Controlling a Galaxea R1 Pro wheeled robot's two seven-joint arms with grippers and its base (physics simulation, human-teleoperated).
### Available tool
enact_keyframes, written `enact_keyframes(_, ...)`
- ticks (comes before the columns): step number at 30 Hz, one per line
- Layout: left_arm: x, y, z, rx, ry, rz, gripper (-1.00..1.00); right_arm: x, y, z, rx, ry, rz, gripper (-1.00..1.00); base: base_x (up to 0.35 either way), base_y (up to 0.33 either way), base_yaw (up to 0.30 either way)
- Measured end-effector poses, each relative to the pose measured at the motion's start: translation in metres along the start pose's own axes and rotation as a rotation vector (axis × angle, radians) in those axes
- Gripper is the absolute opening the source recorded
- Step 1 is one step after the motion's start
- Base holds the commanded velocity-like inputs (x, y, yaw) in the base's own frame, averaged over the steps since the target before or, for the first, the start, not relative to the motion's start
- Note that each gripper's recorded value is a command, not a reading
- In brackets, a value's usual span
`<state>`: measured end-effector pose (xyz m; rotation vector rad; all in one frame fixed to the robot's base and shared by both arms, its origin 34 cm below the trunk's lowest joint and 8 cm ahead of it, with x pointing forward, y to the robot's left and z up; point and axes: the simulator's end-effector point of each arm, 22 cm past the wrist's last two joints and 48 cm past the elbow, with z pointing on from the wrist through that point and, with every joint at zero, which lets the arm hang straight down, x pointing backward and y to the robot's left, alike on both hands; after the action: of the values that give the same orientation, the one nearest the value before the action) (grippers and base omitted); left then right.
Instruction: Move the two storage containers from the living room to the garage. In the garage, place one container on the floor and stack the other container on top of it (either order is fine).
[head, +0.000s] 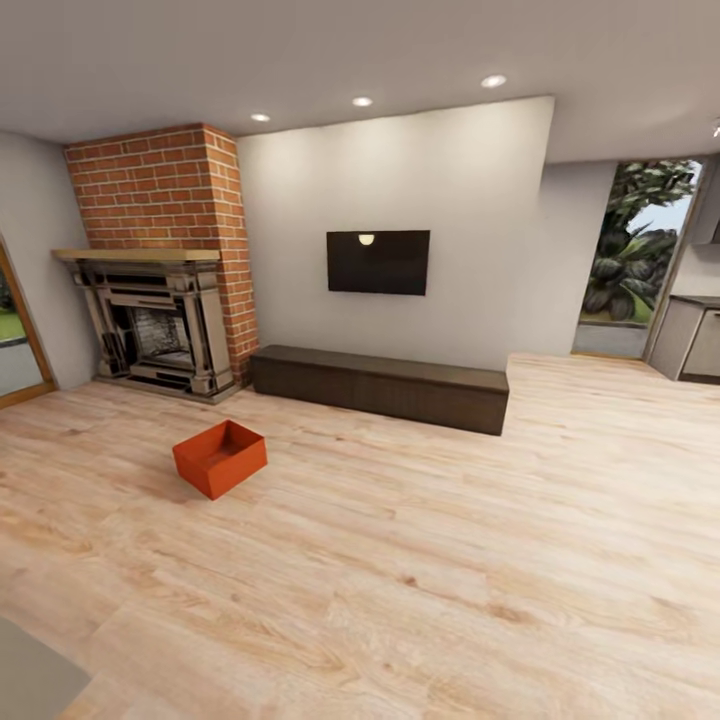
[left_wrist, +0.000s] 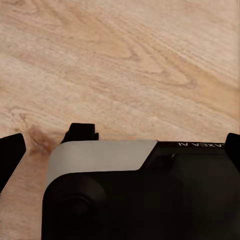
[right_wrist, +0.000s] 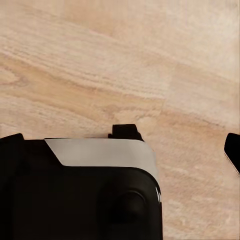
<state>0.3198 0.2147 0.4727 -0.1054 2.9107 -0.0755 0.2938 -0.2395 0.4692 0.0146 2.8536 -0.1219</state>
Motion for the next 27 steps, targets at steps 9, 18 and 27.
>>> enact_keyframes(9, 0.0, 0.0001, 0.0, 0.0, 0.0, 0.0, 1.0, 0.0001, 0.0, 0.0, 0.0, 0.0, 0.0, 1.0, 0.32, 0.0, 0.0)
enact_keyframes(18, 0.0, 0.0, 0.0, 0.0, 0.0, 0.0, 1.0, 0.0003, 0.0001, 0.0, 0.0, 0.001, 0.0, 1.0, 0.321, 0.0, 0.0)
enact_keyframes(27, 0.0001, 0.0, 0.0, 0.0, 0.0, 0.0, 1.0, 0.0002, 0.0, 0.0, 0.0, 0.001, 0.0, 1.0, 0.32, 0.0, 0.0)
